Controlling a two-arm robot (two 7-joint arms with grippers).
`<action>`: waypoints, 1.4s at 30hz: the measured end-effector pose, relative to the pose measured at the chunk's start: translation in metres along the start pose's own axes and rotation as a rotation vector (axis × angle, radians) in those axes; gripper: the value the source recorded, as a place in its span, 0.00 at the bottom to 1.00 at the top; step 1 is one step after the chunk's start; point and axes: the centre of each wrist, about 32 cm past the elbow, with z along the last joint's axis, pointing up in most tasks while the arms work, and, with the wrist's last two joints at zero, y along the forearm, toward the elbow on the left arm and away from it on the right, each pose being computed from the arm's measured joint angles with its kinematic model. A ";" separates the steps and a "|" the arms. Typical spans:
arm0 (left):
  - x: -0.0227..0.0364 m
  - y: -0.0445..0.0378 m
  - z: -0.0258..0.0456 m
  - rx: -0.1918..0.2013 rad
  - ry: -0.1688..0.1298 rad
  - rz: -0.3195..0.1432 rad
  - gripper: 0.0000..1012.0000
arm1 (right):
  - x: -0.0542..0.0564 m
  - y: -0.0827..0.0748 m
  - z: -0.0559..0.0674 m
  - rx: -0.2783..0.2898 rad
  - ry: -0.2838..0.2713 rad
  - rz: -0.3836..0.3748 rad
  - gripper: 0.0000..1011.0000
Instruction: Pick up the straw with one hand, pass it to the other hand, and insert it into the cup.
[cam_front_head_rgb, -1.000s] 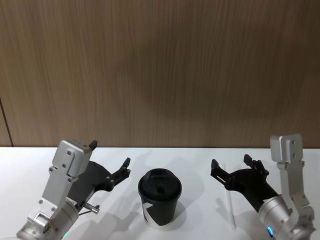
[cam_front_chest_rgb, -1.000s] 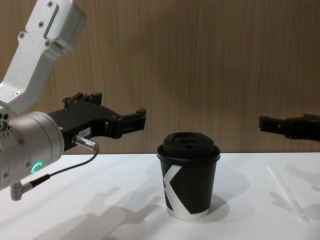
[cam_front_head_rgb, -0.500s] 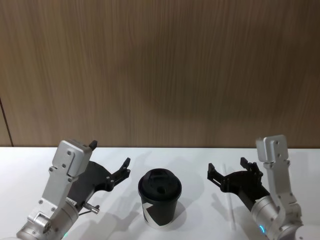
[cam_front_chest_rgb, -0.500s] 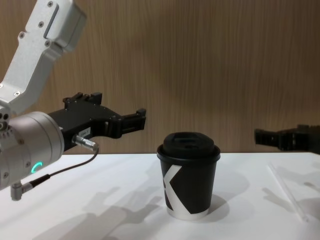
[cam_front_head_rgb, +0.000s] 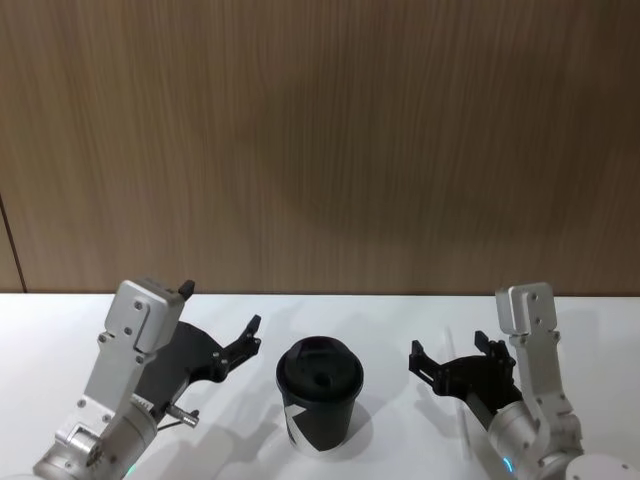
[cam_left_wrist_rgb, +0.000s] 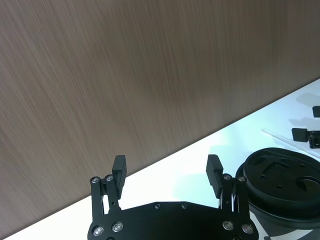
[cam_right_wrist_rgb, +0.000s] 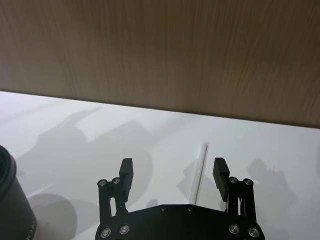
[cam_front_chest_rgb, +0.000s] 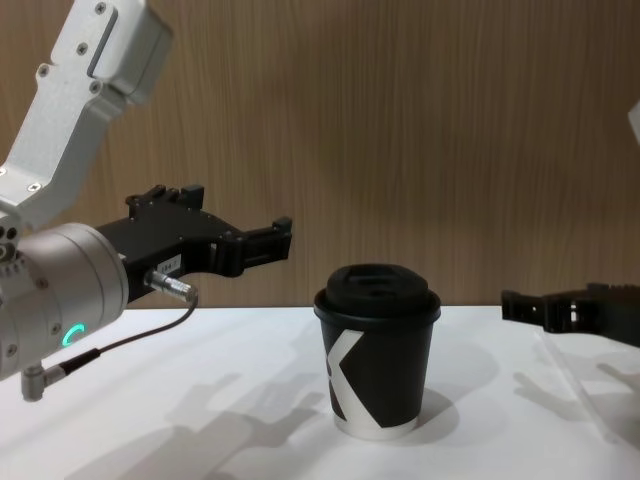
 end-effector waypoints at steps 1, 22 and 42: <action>0.0000 0.0000 0.0000 0.000 0.000 0.000 0.99 | 0.000 0.000 0.000 -0.002 0.002 -0.003 0.99; 0.0000 0.0000 0.0000 0.000 0.000 0.000 0.99 | 0.001 -0.004 -0.015 -0.045 -0.004 -0.063 0.99; 0.0000 0.0000 0.0000 0.000 0.000 0.000 0.99 | -0.003 -0.023 -0.024 -0.057 -0.045 -0.027 0.99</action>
